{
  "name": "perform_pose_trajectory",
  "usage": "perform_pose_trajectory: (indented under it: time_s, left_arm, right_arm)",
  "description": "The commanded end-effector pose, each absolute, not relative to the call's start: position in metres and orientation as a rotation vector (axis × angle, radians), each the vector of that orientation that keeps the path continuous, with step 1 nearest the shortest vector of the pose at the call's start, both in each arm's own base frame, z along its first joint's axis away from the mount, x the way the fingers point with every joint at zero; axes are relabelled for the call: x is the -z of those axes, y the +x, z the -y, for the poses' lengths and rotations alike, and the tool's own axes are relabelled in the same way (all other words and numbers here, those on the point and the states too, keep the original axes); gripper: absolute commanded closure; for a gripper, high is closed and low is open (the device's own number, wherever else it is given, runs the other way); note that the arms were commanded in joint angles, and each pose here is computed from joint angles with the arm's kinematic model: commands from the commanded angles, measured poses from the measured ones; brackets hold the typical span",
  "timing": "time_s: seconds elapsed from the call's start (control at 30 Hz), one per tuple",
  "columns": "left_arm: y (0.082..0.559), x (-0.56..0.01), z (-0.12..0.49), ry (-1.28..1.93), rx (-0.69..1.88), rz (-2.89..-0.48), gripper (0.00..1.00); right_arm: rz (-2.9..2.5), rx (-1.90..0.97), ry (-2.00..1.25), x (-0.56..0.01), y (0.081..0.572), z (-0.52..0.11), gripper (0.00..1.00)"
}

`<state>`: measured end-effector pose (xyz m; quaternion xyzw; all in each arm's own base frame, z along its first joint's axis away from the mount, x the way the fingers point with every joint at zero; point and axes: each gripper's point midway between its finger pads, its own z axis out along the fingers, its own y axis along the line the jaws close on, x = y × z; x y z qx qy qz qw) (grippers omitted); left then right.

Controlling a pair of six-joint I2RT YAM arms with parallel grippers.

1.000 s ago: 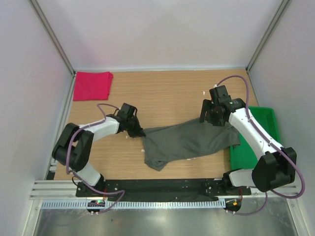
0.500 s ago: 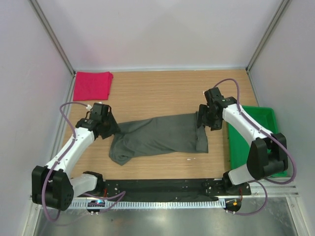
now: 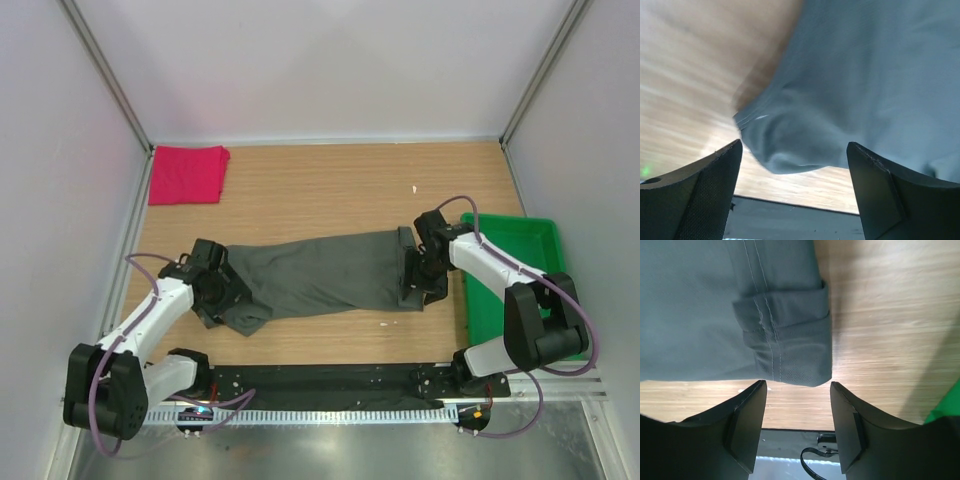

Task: Fold and stack the t-shirts
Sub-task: Flatten the tshirt out

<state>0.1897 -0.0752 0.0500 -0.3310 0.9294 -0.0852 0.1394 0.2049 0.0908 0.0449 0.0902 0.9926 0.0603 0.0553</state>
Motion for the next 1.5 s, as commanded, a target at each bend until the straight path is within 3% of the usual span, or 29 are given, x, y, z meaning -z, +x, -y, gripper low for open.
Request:
perform_pose_trajectory:
  time_s: [0.0, 0.17, 0.23, 0.27, 0.37, 0.53, 0.57, 0.6, 0.63, 0.67, 0.73, 0.97, 1.27, 1.33, 1.47]
  left_arm:
    - [0.169, -0.038, 0.090, -1.125, 0.338, -2.735, 0.15]
    - [0.160, -0.029, 0.096, -1.139, 0.364, -2.768, 0.21]
    - [0.158, -0.025, 0.100, -1.134, 0.393, -2.778, 0.32]
    - [0.158, -0.024, 0.101, -1.132, 0.403, -2.779, 0.44]
    - [0.163, -0.019, 0.102, -1.112, 0.432, -2.753, 0.64]
    - [0.179, -0.029, 0.102, -1.043, 0.447, -2.711, 0.66]
    - [0.184, -0.031, 0.105, -1.020, 0.478, -2.699, 0.75]
    - [0.186, -0.033, 0.106, -1.009, 0.488, -2.694, 0.82]
    - [0.190, -0.037, 0.107, -0.991, 0.501, -2.684, 0.90]
    - [0.193, -0.042, 0.106, -0.960, 0.497, -2.673, 1.00]
    - [0.202, -0.057, 0.105, -0.881, 0.508, -2.647, 1.00]
    - [0.224, -0.185, 0.082, -0.498, 0.436, -2.395, 1.00]
    - [0.172, -0.319, 0.014, -0.402, 0.194, -1.974, 1.00]
    - [0.177, -0.337, 0.013, -0.390, 0.191, -1.923, 1.00]
    - [0.253, -0.340, 0.031, -0.300, 0.126, -2.037, 0.97]
  right_arm:
    - [-3.012, -0.311, 0.262, -0.044, 0.201, -0.109, 0.40]
    - [-3.016, -0.294, 0.262, -0.034, 0.196, -0.110, 0.43]
    - [-3.012, -0.265, 0.269, -0.031, 0.197, -0.107, 0.46]
    - [-3.006, -0.259, 0.271, -0.028, 0.197, -0.106, 0.50]
    - [-2.990, -0.191, 0.288, -0.023, 0.202, -0.099, 0.59]
    - [-2.967, -0.144, 0.309, -0.023, 0.214, -0.096, 0.59]
    - [-2.965, -0.150, 0.310, -0.023, 0.215, -0.097, 0.59]
    - [-2.967, -0.154, 0.313, -0.022, 0.215, -0.098, 0.64]
    - [-2.961, -0.160, 0.311, -0.024, 0.219, -0.100, 0.77]
    - [-2.966, -0.150, 0.317, -0.027, 0.217, -0.098, 0.84]
    - [-2.930, -0.162, 0.323, -0.042, 0.220, -0.098, 0.99]
    - [-2.735, -0.174, 0.387, -0.136, 0.210, -0.083, 0.99]
    - [-2.295, -0.253, 0.633, -0.272, 0.179, -0.047, 0.99]
    - [-2.297, -0.255, 0.628, -0.279, 0.195, -0.053, 0.99]
    - [-2.177, -0.227, 0.587, -0.302, 0.276, -0.064, 0.99]
